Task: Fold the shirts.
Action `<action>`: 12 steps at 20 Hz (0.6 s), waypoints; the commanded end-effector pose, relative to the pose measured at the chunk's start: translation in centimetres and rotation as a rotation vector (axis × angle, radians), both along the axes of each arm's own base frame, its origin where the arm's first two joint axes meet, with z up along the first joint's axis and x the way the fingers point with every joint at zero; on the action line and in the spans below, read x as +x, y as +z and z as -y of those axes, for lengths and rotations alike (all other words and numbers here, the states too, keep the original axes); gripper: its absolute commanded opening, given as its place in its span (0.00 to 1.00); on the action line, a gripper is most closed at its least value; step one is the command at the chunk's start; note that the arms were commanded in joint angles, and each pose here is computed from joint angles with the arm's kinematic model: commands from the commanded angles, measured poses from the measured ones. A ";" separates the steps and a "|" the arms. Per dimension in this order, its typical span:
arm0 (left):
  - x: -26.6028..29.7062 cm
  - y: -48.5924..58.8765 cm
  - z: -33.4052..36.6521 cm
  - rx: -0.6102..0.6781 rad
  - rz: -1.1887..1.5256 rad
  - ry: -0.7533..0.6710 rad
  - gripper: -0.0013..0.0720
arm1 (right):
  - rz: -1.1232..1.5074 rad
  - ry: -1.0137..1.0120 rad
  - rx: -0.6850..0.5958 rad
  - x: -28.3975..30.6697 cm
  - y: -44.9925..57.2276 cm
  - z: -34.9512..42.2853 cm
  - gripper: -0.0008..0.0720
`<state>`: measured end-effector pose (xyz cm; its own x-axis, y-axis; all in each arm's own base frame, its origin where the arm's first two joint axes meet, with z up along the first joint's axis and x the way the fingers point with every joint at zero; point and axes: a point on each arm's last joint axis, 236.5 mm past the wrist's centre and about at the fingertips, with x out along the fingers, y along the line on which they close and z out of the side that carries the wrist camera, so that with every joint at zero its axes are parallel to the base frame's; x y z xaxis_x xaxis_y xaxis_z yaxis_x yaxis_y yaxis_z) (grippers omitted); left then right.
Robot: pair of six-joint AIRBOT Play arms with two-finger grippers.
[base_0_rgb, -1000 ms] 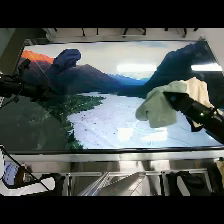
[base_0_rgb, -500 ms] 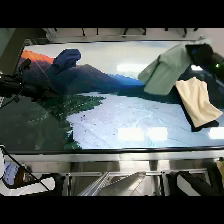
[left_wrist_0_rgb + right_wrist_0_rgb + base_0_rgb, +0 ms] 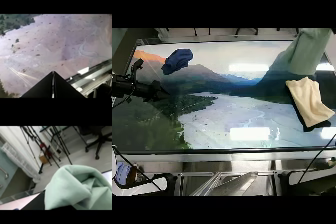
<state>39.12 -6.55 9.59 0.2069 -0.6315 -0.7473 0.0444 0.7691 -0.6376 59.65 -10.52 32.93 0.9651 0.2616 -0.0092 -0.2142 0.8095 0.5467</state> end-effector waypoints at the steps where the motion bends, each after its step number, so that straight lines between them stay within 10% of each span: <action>1: -0.1 0.1 0.1 -0.002 -0.001 -0.002 0.04 | 0.003 -0.061 0.018 1.9 -1.7 5.3 0.05; 12: 0.3 0.1 0.0 -0.002 0.001 0.016 0.04 | -0.091 -0.099 -0.010 1.8 -7.7 9.9 0.05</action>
